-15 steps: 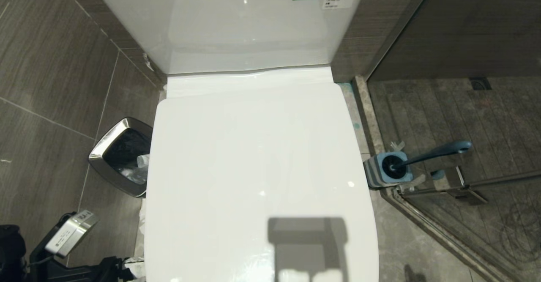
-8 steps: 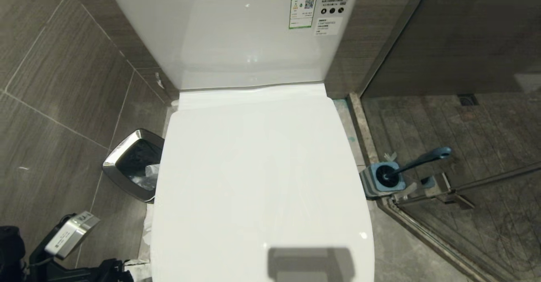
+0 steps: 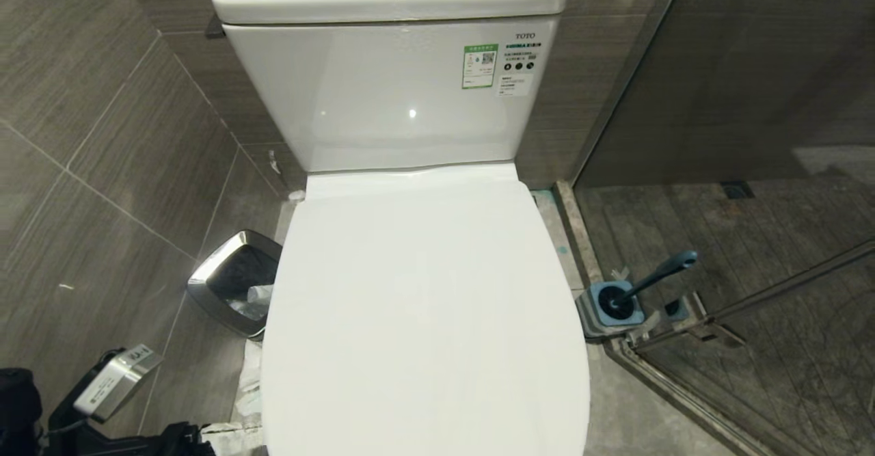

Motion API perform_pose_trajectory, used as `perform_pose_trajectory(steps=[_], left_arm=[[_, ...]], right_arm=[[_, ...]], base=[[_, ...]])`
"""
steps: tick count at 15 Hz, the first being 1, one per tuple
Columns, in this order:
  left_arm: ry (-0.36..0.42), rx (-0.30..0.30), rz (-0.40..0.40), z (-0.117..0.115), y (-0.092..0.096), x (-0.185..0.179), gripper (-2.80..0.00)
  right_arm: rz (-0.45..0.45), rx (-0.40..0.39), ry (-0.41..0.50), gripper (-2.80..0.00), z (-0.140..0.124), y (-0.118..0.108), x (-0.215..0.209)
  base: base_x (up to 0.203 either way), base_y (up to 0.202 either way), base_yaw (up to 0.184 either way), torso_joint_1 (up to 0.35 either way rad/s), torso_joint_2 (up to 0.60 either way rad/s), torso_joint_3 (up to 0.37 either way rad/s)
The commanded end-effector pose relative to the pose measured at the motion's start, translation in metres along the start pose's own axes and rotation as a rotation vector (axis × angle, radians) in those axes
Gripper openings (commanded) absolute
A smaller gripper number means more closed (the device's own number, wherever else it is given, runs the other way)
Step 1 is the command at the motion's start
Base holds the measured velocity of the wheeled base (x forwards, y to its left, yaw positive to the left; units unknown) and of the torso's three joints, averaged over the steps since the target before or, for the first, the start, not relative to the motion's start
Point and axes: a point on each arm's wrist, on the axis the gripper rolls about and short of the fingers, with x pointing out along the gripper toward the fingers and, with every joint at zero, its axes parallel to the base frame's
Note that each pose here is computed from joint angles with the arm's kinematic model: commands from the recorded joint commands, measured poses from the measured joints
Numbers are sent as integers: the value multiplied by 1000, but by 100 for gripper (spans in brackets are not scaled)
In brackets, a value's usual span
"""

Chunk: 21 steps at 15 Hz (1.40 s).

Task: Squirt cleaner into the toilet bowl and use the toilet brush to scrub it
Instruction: Use the left hand to lift the toilet lid slightly

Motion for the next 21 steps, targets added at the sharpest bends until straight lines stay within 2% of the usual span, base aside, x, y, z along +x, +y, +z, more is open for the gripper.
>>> perform_pose_trajectory(steps=[1, 8, 13, 16, 18, 21], left_arm=[[-1, 4, -7, 1, 0, 0, 0], [-3, 7, -7, 3, 1, 1, 0], [-2, -3, -7, 2, 0, 1, 0], [30, -74, 8, -8, -1, 0, 0], [50, -118, 93, -14, 0, 0, 0], [116, -107, 255, -22, 1, 8, 0]], right_arm=[[1, -1, 0, -280, 0, 0, 0], [1, -1, 0, -280, 0, 0, 0], [1, -1, 0, -280, 0, 0, 0], [1, -1, 0, -280, 0, 0, 0], [1, -1, 2, -280, 0, 0, 0], [1, -1, 0, -280, 0, 0, 0]], base=[[0, 0, 0, 2, 7, 202], [0, 0, 0, -2, 2, 203], [0, 0, 0, 3, 3, 52], [0, 0, 0, 0, 0, 0], [0, 0, 0, 0, 0, 0], [0, 0, 0, 0, 0, 0]])
